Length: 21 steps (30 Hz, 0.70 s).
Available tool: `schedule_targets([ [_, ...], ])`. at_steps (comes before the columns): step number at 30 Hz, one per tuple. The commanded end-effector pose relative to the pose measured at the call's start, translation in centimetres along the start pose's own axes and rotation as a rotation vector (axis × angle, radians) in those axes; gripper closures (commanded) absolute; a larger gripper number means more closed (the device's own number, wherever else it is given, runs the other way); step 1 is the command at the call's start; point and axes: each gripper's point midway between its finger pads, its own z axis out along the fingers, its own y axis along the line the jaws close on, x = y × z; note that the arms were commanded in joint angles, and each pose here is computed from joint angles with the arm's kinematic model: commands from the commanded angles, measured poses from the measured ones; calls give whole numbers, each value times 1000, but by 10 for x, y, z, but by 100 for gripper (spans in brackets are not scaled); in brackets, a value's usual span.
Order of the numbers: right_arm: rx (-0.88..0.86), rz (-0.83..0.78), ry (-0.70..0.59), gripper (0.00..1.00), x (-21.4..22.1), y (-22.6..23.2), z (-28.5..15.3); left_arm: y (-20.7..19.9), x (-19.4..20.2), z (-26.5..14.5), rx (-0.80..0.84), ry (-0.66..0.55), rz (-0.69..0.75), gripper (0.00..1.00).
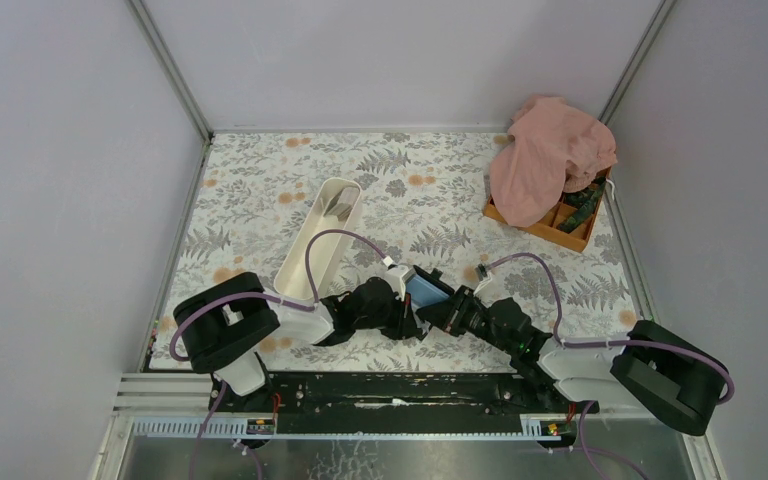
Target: Take the credit cards out of the card holder
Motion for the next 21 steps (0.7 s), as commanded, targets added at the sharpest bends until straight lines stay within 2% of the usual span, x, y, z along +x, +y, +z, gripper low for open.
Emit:
schedule_targets([
  [1,-13,-40,34,87,7,1,-5,19,26,-1,-63,78,-7,100],
  [8,83,-137,70,81,9,-13,-8,19,27,1,-62,81,-7,100],
  [21,148,-211,96,79,10,-26,-12,18,27,4,-57,89,-9,100],
])
